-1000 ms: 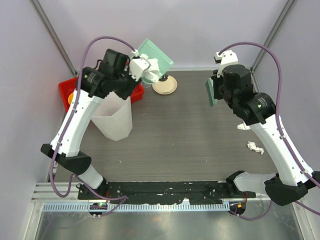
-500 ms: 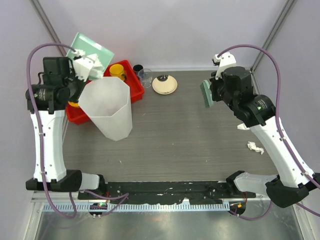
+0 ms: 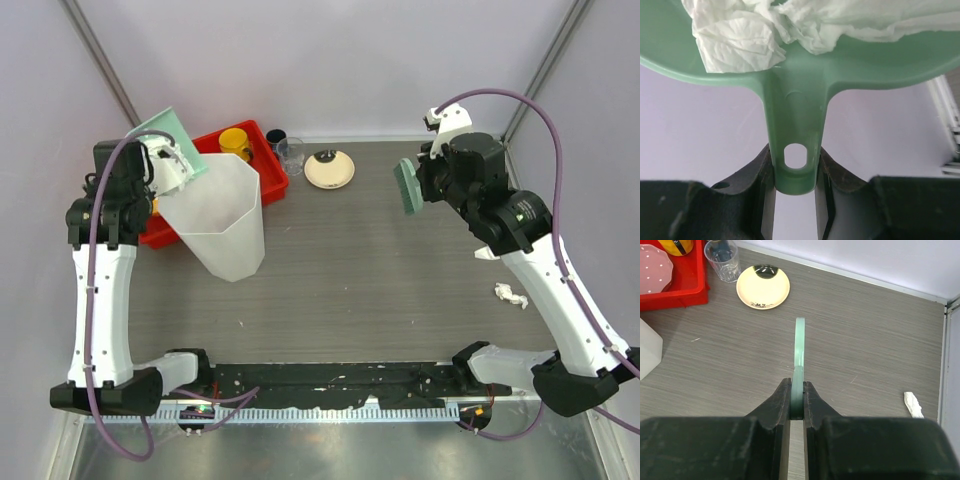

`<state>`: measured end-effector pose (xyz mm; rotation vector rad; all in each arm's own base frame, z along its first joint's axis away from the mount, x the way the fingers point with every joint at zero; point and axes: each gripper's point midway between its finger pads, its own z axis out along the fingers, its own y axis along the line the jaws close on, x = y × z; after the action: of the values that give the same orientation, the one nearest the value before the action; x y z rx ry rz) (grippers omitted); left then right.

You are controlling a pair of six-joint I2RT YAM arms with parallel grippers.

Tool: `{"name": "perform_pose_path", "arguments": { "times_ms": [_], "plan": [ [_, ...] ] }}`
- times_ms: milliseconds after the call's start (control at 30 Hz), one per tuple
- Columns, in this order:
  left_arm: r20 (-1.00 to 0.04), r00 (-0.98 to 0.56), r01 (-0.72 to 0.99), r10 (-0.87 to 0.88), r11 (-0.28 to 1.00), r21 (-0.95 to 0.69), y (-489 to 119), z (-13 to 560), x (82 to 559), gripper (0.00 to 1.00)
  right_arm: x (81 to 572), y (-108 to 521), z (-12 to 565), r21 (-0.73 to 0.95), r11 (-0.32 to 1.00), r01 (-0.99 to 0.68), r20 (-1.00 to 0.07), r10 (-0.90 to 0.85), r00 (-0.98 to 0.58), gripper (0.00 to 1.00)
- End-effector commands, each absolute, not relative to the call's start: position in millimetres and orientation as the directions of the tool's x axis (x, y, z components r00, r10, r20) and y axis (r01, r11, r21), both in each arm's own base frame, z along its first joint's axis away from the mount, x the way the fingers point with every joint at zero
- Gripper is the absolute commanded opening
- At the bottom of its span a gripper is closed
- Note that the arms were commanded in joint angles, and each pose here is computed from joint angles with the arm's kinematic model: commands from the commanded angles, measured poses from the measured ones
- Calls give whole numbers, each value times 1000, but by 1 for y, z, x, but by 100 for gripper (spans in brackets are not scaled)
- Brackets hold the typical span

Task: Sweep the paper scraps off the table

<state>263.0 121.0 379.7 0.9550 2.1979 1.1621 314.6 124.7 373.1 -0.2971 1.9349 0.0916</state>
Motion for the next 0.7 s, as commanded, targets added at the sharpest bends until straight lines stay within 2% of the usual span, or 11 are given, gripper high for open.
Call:
{"name": "perform_pose_path", "arguments": {
  "times_ms": [0,100,367,567,667],
  "plan": [
    [101,-579,345,809,131,929,133,432,270,0,313,125,399,-59,965,-256,-956,-129,-264,1],
    [247,-547,434,800,19,901,138,429,271,0,313,126,398,-62,965,-256,-955,-131,-265,1],
    [512,-463,534,723,-234,813,143,445,271,0,316,128,395,-65,963,-260,-953,-137,-271,1],
    [618,-426,506,661,-392,768,137,468,281,0,317,129,396,-65,962,-265,-954,-138,-267,1],
    [624,-402,462,670,-440,770,127,476,287,0,316,128,395,-67,962,-265,-953,-140,-268,1]
  ]
}}
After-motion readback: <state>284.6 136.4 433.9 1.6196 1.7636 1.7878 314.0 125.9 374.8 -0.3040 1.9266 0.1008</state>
